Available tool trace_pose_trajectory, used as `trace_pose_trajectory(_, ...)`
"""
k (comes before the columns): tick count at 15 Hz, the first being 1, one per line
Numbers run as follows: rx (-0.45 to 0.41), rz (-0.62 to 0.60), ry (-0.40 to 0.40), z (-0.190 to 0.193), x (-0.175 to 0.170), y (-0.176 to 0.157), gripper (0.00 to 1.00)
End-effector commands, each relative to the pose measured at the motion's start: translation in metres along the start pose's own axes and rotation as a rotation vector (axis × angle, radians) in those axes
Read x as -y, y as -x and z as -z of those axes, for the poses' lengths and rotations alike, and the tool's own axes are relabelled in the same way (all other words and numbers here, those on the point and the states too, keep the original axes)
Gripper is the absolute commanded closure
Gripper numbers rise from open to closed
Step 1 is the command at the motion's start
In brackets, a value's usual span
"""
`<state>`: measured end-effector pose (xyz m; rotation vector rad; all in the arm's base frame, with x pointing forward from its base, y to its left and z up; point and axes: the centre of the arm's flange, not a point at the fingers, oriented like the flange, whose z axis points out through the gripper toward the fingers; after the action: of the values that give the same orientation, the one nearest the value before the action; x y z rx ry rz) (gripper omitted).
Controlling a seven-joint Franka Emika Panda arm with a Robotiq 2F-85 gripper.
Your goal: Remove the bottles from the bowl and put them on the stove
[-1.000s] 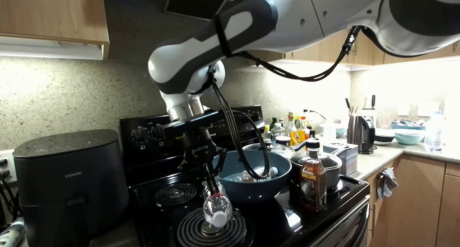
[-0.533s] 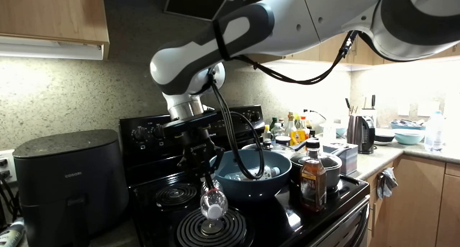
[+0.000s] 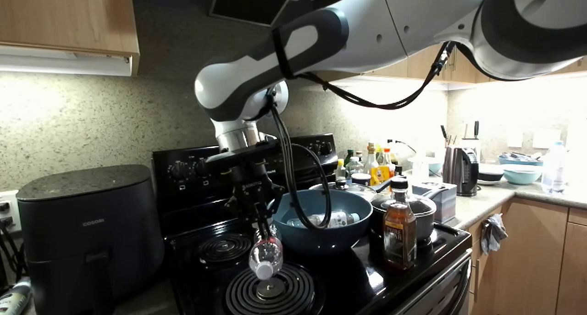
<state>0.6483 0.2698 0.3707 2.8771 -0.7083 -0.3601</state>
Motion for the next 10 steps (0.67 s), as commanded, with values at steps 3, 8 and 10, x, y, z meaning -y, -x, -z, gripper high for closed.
trace_pose_trajectory(3,-0.034,-0.104,-0.046,0.016,-0.014,-0.003,0.49)
trace_pose_trajectory(8,-0.113,-0.256,-0.162,0.046,-0.045,-0.007,0.16)
trace_pose_trajectory(10,-0.171,-0.344,-0.223,0.062,-0.064,-0.012,0.04)
